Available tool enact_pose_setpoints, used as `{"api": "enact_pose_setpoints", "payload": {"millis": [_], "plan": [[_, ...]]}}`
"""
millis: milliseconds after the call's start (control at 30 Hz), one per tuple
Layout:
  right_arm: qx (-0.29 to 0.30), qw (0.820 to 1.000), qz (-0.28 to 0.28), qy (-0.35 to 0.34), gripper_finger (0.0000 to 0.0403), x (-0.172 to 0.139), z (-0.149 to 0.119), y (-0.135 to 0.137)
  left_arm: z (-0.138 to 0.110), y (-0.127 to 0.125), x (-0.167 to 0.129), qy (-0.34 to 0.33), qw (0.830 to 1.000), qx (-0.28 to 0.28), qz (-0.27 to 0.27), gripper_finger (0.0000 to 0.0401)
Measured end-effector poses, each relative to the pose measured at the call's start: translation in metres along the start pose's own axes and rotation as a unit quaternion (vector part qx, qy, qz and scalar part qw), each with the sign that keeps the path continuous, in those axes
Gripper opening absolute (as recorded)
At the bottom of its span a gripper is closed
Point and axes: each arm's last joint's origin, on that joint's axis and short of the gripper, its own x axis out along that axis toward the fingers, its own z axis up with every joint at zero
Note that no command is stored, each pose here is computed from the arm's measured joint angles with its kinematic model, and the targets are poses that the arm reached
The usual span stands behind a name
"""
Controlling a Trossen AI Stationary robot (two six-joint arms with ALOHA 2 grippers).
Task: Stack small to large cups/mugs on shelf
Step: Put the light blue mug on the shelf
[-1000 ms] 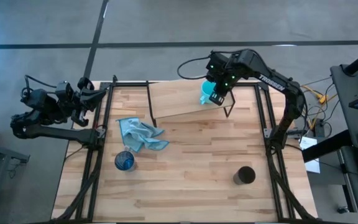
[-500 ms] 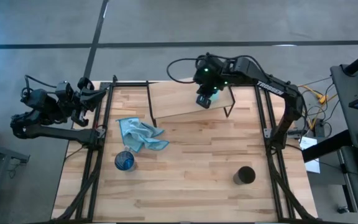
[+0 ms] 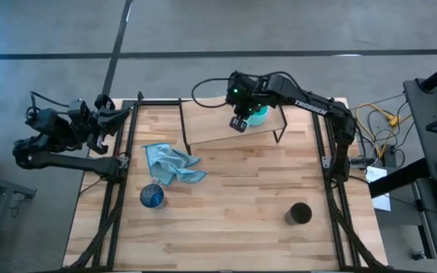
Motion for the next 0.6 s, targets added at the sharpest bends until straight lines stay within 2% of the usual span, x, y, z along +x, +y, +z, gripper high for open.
{"api": "enact_pose_setpoints", "payload": {"millis": [167,367,600], "plan": [[0.002,1.0,-0.011,0.014,0.0009,0.0,-0.002,-0.001,0.0,0.0,0.0,0.0,1.0,0.0,0.0,0.0],[-0.004,0.997,-0.054,0.061,0.0008,0.0,-0.011,-0.003,0.0,0.0,0.0,0.0,1.0,0.0,0.0,0.0],[0.008,0.995,-0.06,0.084,0.0008,-0.001,-0.016,-0.004,0.0,0.0,0.0,0.0,1.0,0.0,0.0,0.0]]}}
